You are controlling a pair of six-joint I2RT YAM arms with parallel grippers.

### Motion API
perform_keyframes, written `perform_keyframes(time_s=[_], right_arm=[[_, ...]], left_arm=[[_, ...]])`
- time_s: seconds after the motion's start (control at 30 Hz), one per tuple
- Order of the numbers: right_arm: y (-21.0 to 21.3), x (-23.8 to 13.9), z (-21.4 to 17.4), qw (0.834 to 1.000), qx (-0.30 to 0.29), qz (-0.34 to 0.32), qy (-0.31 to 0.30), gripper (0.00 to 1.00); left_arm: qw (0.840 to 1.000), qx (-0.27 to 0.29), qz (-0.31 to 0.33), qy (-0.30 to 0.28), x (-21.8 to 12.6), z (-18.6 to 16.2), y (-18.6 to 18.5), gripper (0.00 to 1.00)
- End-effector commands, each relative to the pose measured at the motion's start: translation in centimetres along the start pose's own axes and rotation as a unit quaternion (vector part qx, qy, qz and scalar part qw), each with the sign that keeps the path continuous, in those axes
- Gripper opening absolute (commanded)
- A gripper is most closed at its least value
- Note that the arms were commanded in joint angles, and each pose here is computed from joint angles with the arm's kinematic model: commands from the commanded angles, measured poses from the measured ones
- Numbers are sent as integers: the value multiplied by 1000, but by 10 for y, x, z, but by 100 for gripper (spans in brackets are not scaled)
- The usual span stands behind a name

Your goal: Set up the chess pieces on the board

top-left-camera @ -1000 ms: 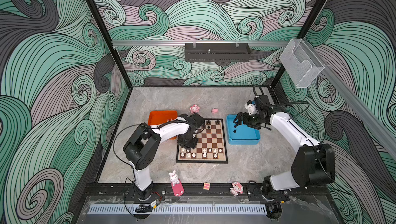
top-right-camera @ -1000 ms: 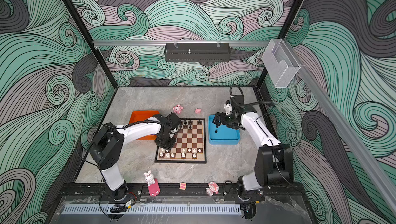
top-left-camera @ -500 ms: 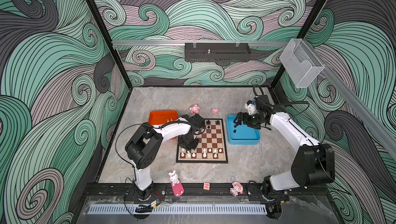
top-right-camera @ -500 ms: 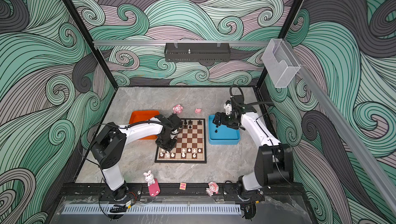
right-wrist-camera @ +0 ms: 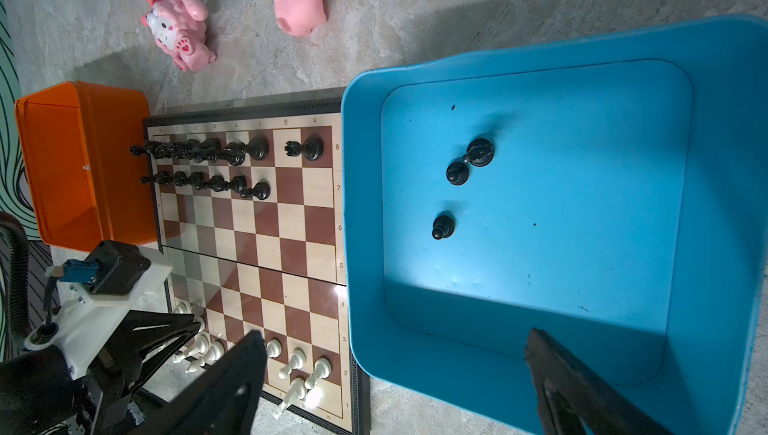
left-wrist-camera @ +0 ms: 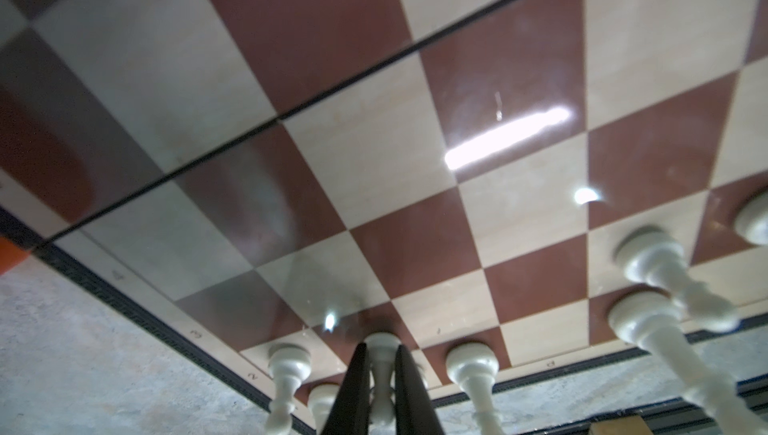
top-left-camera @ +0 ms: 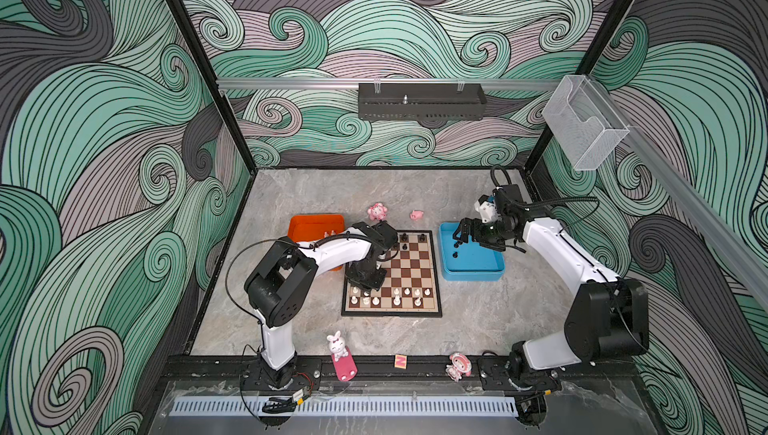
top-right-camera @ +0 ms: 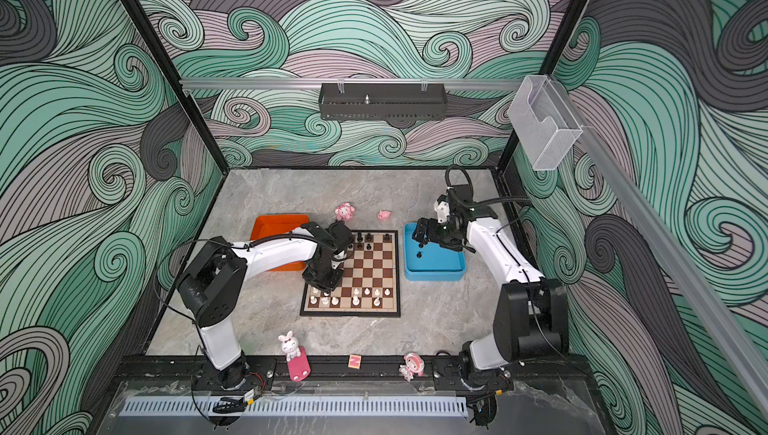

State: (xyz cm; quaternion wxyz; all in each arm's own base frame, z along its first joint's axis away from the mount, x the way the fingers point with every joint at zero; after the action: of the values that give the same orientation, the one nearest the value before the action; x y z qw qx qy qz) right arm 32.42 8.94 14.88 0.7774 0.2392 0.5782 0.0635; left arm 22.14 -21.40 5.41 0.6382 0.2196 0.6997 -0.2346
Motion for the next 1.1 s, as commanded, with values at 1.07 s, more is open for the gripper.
perform_keyframes(time_s=[1.07], right_arm=[[-5, 3, -3, 1000, 5, 0, 11, 97]], left_arm=[[1000, 1, 25, -3, -9, 7, 2, 24]])
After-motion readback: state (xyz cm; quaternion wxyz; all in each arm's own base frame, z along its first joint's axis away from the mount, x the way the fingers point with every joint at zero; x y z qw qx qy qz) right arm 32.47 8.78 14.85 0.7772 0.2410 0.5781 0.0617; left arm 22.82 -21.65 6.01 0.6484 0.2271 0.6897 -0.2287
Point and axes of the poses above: each gripper's point midway between its finger pads, its own x axis out along the fingers, its own y axis along the line the jaws close on, z = x × y, the point moved 2 cm from there along -x, back along the fingers, and after that the axes turned 13 degrees about x, right-handed, at the moved point
